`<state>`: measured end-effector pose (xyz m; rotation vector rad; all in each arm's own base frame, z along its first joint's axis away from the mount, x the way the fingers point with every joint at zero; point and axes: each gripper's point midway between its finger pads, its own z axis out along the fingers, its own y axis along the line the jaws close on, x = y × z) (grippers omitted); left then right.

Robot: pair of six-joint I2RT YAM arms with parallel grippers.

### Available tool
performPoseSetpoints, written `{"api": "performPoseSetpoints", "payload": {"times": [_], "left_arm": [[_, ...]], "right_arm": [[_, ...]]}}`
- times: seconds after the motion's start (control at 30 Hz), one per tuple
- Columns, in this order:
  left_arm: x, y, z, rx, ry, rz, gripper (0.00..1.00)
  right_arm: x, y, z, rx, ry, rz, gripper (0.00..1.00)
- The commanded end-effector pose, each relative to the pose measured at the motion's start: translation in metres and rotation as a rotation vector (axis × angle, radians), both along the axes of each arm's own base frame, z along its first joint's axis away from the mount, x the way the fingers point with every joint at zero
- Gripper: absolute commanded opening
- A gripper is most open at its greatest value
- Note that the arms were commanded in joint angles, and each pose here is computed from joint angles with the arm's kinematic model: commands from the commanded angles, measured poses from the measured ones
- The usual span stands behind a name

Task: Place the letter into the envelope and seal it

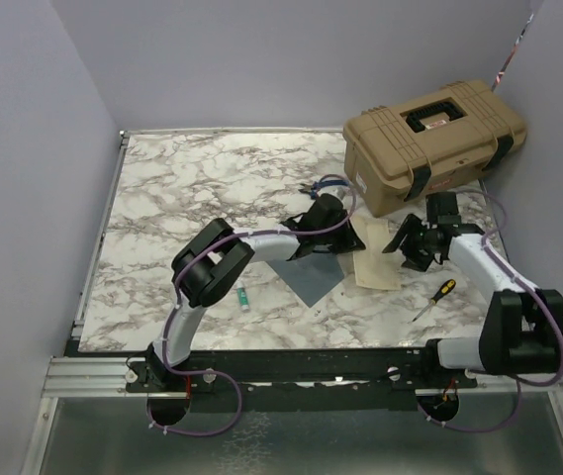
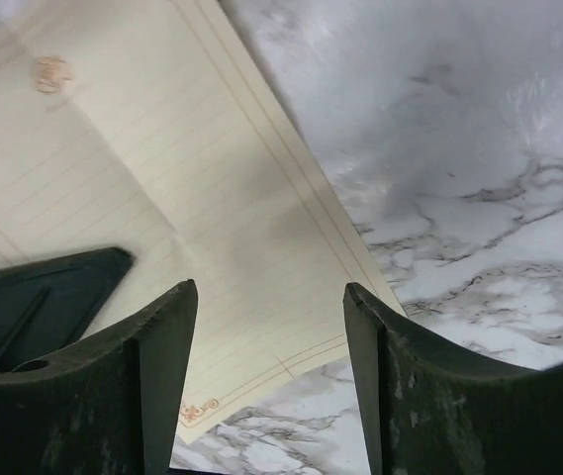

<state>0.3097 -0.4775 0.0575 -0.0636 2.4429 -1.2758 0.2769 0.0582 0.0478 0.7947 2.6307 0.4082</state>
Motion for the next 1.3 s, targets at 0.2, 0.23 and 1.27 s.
{"api": "performPoseSetpoints", "payload": {"times": [0.2,0.23,1.27], "left_arm": [[-0.017,0.062,0.17,-0.06,-0.437,-0.366,0.0],[-0.022,0.077,0.183,-0.058,-0.476,-0.385,0.0],[-0.077,0.16,0.362,-0.351,-0.738,-0.342,0.66]], "right_arm": [[0.036,0.057,0.189,0.186,-0.615,0.415,0.92],[0.035,0.065,0.207,0.226,-0.687,0.451,0.95],[-0.02,0.148,0.429,0.752,-1.262,0.891,0.0]]}}
